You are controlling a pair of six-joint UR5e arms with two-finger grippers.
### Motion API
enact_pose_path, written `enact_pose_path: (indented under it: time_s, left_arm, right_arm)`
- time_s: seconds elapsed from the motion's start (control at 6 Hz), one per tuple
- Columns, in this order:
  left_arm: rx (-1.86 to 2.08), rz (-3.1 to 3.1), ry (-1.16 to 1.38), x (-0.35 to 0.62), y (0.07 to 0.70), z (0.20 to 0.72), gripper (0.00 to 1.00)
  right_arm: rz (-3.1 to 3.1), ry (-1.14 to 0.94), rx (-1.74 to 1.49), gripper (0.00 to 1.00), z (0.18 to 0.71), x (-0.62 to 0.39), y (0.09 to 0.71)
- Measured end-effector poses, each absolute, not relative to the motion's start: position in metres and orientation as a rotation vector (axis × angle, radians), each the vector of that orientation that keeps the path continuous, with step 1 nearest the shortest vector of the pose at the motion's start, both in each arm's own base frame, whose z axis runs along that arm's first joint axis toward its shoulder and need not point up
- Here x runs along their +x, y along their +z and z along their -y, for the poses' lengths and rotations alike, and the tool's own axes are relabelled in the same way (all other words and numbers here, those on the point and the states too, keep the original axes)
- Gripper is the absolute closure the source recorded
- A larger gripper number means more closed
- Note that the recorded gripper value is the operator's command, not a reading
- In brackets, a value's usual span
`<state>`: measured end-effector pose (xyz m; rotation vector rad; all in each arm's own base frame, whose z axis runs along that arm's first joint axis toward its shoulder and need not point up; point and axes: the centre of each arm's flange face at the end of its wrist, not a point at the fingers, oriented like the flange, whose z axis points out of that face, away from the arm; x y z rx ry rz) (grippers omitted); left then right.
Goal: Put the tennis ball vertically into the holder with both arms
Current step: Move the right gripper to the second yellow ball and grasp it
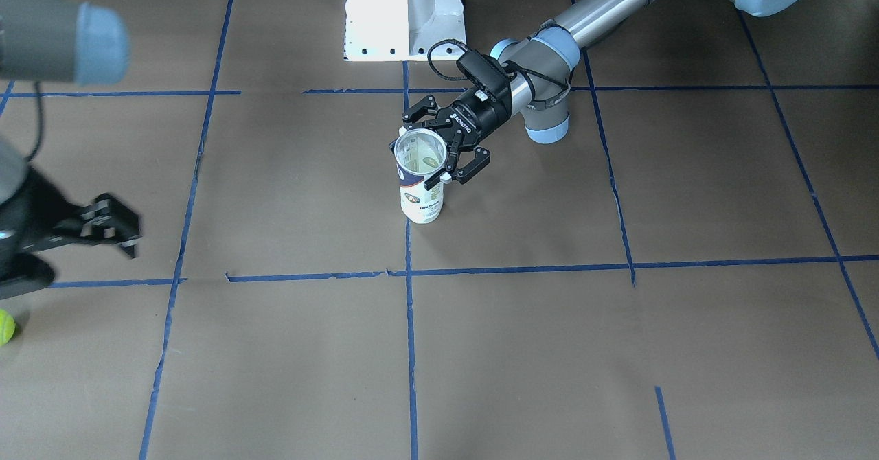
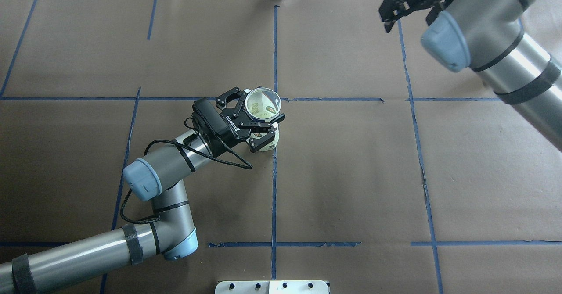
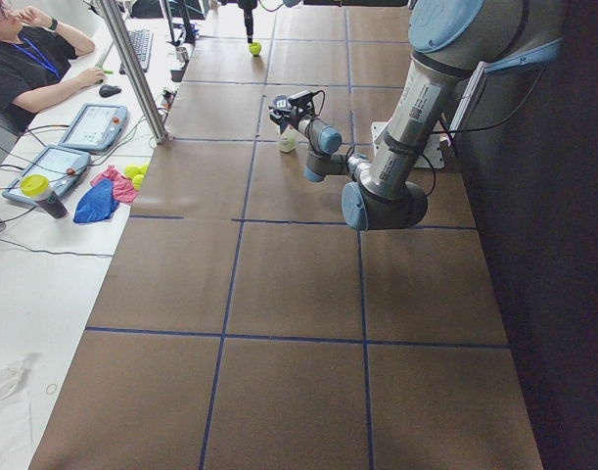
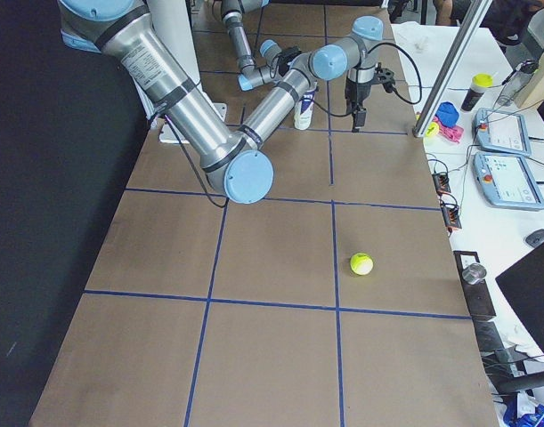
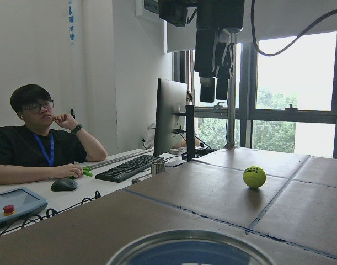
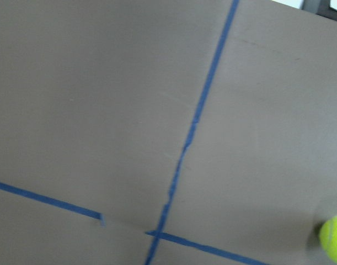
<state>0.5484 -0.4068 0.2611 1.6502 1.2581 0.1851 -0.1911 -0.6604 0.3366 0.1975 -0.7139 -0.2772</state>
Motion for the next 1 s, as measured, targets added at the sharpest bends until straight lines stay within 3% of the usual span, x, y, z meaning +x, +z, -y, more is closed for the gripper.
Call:
enact_pose_path:
  time_s: [0.5,1.0]
  left_arm:
    - [1.652,-1.261,0.183,0.548,0.259,0.407,0.14]
    - [1.658,-1.268,0.178,0.545,0.255,0.406,0.14]
  right_arm:
    - [0.689,-0.425,0.289,0.01,0.679,-0.135,0.553]
    - [0.611,-0.473,0.287,0.01,0.66,-0.158,0.632]
